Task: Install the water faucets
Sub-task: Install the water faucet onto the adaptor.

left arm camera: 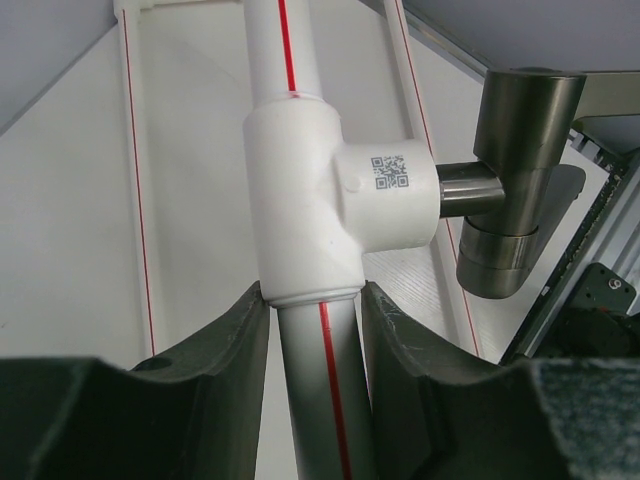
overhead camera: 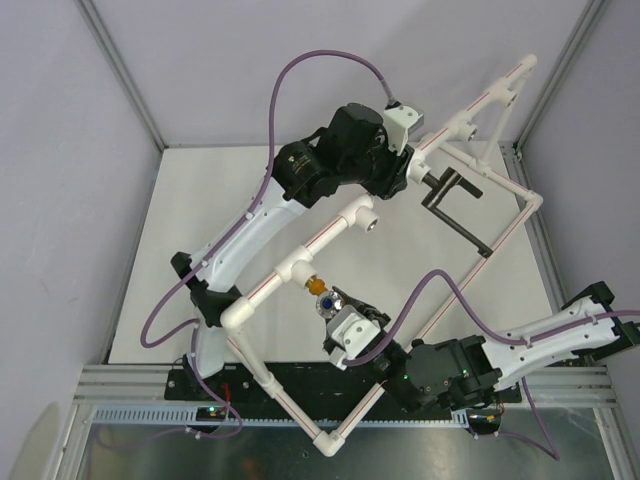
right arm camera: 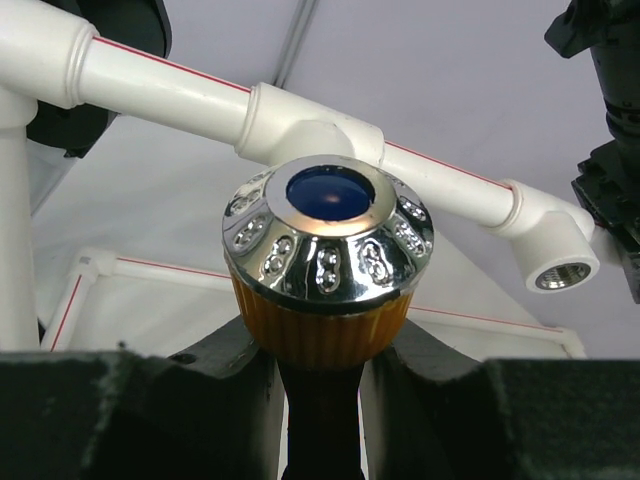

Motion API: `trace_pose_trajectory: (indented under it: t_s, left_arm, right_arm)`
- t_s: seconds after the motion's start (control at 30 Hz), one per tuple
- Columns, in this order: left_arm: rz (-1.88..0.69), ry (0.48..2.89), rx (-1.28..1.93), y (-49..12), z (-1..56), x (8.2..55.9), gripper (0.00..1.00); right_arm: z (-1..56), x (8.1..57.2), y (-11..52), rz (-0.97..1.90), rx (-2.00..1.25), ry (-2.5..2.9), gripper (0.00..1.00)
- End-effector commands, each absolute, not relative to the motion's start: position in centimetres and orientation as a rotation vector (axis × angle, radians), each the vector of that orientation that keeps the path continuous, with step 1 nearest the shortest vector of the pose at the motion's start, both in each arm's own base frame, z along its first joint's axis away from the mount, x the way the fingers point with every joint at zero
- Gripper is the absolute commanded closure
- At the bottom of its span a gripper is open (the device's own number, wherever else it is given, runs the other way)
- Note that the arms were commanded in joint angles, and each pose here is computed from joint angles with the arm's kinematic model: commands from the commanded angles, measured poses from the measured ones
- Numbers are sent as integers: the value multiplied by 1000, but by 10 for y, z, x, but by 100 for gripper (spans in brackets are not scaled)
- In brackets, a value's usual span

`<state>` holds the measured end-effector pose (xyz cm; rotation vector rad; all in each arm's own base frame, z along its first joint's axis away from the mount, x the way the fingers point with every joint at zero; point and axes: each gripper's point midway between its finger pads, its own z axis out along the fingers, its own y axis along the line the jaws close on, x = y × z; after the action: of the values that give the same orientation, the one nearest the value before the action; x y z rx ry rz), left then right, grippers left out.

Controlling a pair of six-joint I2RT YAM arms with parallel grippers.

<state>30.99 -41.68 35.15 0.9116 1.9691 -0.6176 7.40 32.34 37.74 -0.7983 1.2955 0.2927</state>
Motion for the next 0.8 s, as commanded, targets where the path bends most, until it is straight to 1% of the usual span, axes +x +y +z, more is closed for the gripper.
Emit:
trace_pose_trajectory:
  t_s: [0.0, 0.23, 0.5, 0.77]
  left_arm:
    - [-229, 2324, 1181, -382, 201, 316, 100]
    - [-198, 2315, 1201, -384, 199, 312, 100]
    - [-195, 2308, 1220, -385, 198, 309, 100]
    - [-200, 2309, 1230, -384, 198, 308, 100]
  right_arm:
    - [374, 89, 326, 144, -868, 1266, 100]
    - [367, 96, 331, 65, -971, 1216, 100]
    - [358, 98, 337, -107, -1149, 1100, 100]
    - [334, 100, 340, -417, -1432, 917, 100]
